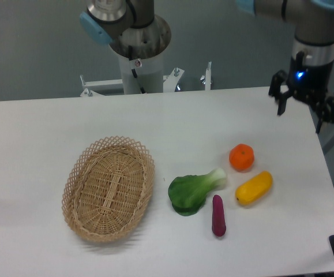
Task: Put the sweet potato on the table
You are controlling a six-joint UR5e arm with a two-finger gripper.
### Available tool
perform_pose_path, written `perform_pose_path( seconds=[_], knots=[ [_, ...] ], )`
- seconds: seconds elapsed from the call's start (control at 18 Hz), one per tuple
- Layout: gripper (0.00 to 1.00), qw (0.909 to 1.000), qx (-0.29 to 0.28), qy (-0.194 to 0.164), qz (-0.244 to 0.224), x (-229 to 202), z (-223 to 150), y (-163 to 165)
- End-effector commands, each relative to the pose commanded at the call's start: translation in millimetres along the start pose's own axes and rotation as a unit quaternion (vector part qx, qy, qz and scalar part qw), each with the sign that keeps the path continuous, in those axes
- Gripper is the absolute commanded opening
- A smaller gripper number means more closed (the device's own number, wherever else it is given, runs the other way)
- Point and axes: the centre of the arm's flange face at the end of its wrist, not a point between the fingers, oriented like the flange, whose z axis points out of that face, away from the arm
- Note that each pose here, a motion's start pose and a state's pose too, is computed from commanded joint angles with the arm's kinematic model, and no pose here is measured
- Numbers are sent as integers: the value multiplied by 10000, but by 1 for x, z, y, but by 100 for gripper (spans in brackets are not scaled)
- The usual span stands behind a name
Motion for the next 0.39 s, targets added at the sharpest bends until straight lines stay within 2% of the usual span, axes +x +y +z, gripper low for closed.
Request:
perform_pose_path(
  seconds=[0.39],
  knots=[
    [100,10000,48,-48,-14,-1,0,-6]
  ],
)
